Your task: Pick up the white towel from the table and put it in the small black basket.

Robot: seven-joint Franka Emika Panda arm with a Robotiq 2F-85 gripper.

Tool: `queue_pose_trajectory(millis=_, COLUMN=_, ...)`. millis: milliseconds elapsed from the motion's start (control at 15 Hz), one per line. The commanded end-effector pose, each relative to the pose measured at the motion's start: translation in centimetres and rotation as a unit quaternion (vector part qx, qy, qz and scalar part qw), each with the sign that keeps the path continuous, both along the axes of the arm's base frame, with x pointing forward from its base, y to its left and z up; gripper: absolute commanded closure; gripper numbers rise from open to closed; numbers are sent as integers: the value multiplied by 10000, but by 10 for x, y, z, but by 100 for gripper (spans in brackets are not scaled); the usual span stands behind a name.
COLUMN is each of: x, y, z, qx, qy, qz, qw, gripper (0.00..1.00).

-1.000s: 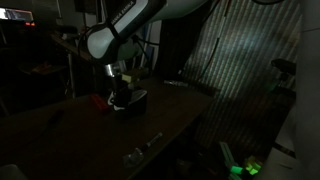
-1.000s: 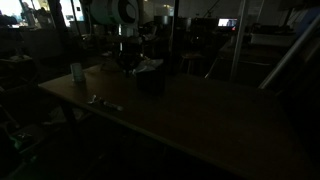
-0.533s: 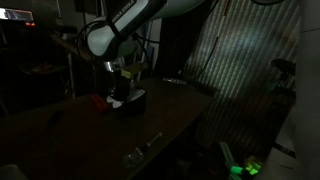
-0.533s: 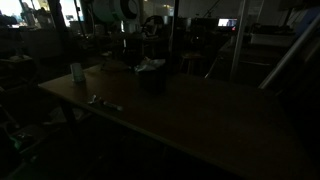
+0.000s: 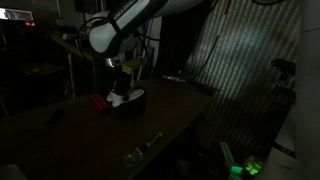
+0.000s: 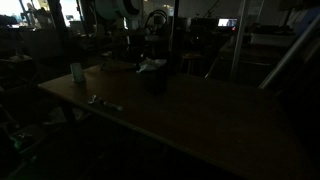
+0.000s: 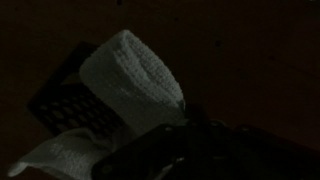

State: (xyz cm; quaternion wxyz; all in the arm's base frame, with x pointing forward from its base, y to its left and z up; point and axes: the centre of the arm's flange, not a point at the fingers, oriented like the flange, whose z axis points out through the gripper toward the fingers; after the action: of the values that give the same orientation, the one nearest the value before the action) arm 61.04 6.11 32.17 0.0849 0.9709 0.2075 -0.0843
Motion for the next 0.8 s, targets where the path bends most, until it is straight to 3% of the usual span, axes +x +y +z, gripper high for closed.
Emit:
queue_pose_trajectory(millis=0, x=9, y=-5, z=5, qx=-82, qy=-153, qz=19, qw=9998, gripper=100)
queue_pose_trajectory(millis=733, x=22, y=-33, z=29, qx=-311, qy=-526, qz=-86, qw=9981, gripper=100)
